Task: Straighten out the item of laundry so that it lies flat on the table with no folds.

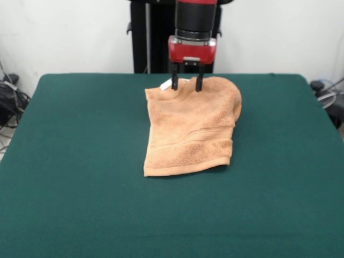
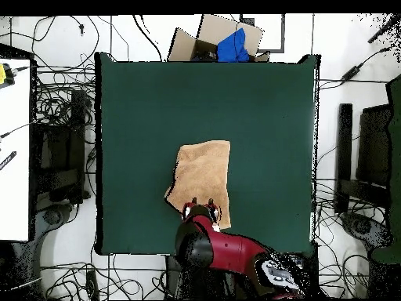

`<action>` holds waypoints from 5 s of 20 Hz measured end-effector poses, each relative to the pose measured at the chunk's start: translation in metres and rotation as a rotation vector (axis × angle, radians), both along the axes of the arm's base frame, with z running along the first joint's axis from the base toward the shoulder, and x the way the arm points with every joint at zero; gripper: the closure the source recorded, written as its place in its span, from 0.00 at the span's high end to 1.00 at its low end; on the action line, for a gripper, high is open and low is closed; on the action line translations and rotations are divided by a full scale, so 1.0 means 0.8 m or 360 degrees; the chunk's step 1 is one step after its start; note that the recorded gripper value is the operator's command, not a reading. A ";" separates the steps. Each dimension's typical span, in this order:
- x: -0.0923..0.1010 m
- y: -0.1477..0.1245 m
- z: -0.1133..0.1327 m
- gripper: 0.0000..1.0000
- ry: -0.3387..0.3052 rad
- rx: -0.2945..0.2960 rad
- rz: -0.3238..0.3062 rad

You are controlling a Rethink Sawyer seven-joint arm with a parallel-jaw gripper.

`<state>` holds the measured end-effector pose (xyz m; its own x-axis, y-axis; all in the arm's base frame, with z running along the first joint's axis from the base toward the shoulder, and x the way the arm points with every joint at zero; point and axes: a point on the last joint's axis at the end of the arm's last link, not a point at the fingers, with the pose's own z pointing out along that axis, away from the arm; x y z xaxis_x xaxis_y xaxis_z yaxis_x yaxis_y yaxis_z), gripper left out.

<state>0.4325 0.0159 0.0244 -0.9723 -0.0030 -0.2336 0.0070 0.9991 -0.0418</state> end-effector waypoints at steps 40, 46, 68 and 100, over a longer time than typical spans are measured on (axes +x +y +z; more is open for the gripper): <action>0.019 0.068 0.024 1.00 -0.0054 0.0011 0.0014; 0.011 0.073 0.015 1.00 -0.0020 0.0019 0.0019; 0.007 0.112 0.012 1.00 -0.0001 0.0022 0.0037; -0.004 0.107 0.055 1.00 0.0170 0.0125 -0.0010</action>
<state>0.4295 0.1019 0.0683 -0.9916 0.0172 -0.1282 0.0127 0.9993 0.0355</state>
